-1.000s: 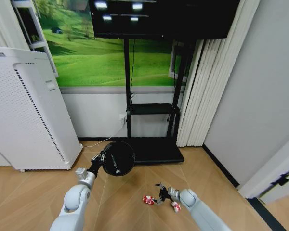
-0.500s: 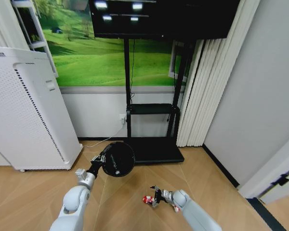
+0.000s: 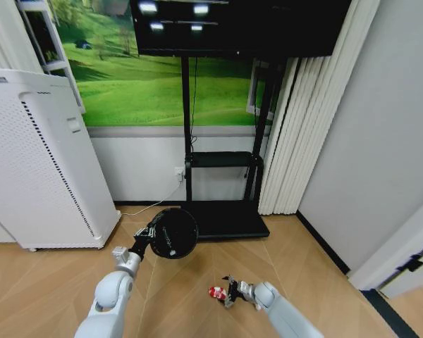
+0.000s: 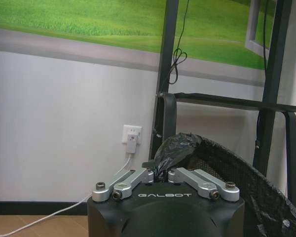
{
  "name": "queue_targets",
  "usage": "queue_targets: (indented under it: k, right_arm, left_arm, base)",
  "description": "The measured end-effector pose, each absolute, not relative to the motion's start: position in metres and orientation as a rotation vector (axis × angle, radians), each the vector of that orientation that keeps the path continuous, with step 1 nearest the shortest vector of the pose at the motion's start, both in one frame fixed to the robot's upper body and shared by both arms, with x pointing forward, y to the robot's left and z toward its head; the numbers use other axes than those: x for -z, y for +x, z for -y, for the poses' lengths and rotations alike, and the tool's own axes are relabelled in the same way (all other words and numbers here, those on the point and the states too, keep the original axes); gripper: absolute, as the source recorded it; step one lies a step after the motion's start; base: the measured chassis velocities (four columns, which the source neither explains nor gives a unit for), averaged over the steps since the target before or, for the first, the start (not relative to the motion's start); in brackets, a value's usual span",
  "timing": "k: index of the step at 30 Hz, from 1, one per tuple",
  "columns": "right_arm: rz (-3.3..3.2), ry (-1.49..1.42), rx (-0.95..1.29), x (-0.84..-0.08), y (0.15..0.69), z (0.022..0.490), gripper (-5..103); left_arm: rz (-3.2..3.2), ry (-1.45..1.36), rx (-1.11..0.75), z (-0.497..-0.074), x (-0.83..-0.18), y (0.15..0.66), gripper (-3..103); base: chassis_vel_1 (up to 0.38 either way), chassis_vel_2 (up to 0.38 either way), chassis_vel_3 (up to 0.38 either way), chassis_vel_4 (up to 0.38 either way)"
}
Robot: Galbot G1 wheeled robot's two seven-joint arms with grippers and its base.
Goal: Pick up the trash bin and place the garbage on the floor into it.
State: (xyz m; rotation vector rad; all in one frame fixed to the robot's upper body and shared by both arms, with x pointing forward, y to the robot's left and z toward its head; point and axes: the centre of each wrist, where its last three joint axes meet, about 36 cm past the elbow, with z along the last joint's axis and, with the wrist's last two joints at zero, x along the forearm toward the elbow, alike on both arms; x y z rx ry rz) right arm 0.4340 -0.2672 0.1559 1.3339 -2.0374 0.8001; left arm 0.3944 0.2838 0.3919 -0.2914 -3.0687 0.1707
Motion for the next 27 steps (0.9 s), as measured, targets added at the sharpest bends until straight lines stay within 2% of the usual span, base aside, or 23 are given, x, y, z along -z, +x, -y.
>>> queue_targets:
  k: [6,7,9,12,15,17,18,20,21,24,27]
  right_arm:
    - [2.068,1.309,-0.774,-0.153,0.431,0.26,100]
    - [2.073,1.304,-0.772,-0.152,0.431,0.26,103]
    - [2.074,1.3,-0.77,-0.151,0.43,0.26,100]
    - [2.072,1.297,-0.768,-0.15,0.429,0.26,85]
    - [2.073,1.293,-0.763,-0.149,0.427,0.261,79]
    - [2.073,1.286,-0.761,-0.148,0.426,0.262,68]
    - [2.073,1.286,-0.761,-0.148,0.426,0.262,68]
    - [2.073,1.281,-0.758,-0.147,0.425,0.263,57]
    - [2.073,1.281,-0.758,-0.147,0.425,0.263,57]
    - [2.08,1.274,-0.755,-0.146,0.423,0.264,45]
    - [2.086,1.269,-0.753,-0.146,0.421,0.264,42]
  left_arm:
    - [3.067,-0.29,-0.168,-0.281,-0.391,0.394,7]
    - [3.065,-0.29,-0.168,-0.28,-0.39,0.394,7]
    - [3.064,-0.291,-0.168,-0.28,-0.39,0.395,7]
    - [3.064,-0.294,-0.169,-0.278,-0.389,0.396,7]
    - [3.063,-0.29,-0.172,-0.276,-0.389,0.397,7]
    - [3.063,-0.292,-0.173,-0.275,-0.389,0.398,7]
    - [3.063,-0.292,-0.173,-0.275,-0.389,0.398,7]
    - [3.064,-0.295,-0.173,-0.274,-0.389,0.399,7]
    - [3.064,-0.295,-0.173,-0.274,-0.389,0.399,7]
    - [3.066,-0.3,-0.173,-0.273,-0.389,0.402,7]
    - [3.067,-0.307,-0.175,-0.272,-0.39,0.404,7]
  base:
    - [0.0,0.0,0.0,0.0]
    - [0.0,0.0,0.0,0.0]
    - [0.0,0.0,0.0,0.0]
    - [0.0,0.0,0.0,0.0]
    - [0.0,0.0,0.0,0.0]
    - [0.0,0.0,0.0,0.0]
    - [0.0,0.0,0.0,0.0]
    - [0.0,0.0,0.0,0.0]
    - [0.0,0.0,0.0,0.0]
    - [0.0,0.0,0.0,0.0]
    - [0.0,0.0,0.0,0.0]
